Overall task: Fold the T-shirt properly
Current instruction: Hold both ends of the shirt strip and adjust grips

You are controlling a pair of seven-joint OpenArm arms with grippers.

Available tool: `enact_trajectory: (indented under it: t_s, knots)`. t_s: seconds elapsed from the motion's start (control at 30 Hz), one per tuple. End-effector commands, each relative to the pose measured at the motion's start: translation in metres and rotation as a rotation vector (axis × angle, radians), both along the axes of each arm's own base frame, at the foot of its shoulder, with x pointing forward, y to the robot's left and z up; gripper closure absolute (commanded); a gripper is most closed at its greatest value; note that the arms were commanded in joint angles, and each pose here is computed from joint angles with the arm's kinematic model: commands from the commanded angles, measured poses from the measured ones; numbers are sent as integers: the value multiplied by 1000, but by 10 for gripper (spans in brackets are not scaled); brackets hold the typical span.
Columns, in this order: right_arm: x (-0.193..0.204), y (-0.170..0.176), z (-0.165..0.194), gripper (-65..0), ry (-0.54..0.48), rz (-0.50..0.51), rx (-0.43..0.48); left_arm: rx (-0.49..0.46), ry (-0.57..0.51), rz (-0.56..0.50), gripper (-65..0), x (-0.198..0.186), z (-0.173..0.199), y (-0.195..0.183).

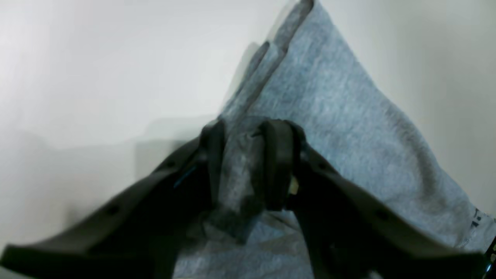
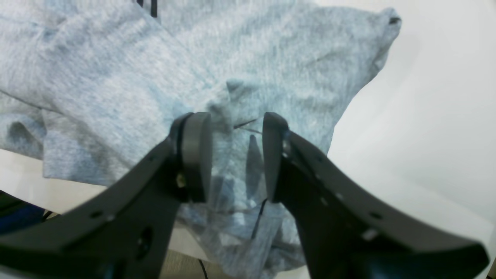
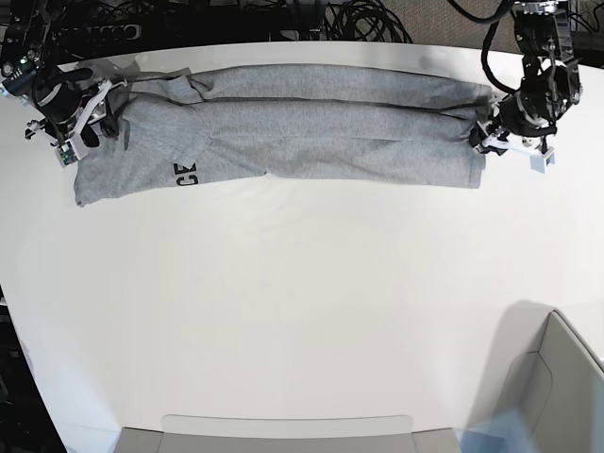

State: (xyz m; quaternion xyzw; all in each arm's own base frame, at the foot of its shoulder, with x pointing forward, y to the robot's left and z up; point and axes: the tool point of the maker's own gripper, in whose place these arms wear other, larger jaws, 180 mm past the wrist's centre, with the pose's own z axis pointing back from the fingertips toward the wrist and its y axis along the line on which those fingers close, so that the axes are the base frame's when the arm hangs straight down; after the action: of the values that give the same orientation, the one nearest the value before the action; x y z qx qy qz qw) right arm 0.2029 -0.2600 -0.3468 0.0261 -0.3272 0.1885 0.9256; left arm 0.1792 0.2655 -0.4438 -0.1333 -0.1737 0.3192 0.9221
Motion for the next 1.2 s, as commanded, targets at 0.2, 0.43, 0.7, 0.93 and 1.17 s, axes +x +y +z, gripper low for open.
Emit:
enact_trajectory:
  t_s: [0.2, 0.43, 0.7, 0.93, 1.17]
  knots:
    - [4, 12, 4, -213, -16, 49, 14, -17, 137, 290, -157, -32, -10, 24]
    - [3, 22, 0, -213, -8, 70, 29, -272, 126, 482, -157, -13, 7, 6]
    - [7, 21, 1, -213, -14, 67, 29, -299, 173, 575, -157, -18, 4, 6]
    - [9, 28, -1, -213, -11, 85, 37, -195, 158, 483, -158, -9, 9, 10]
    - [12, 35, -1, -213, -13, 107, 42, -201, 153, 378, -258, -1, 22, -3]
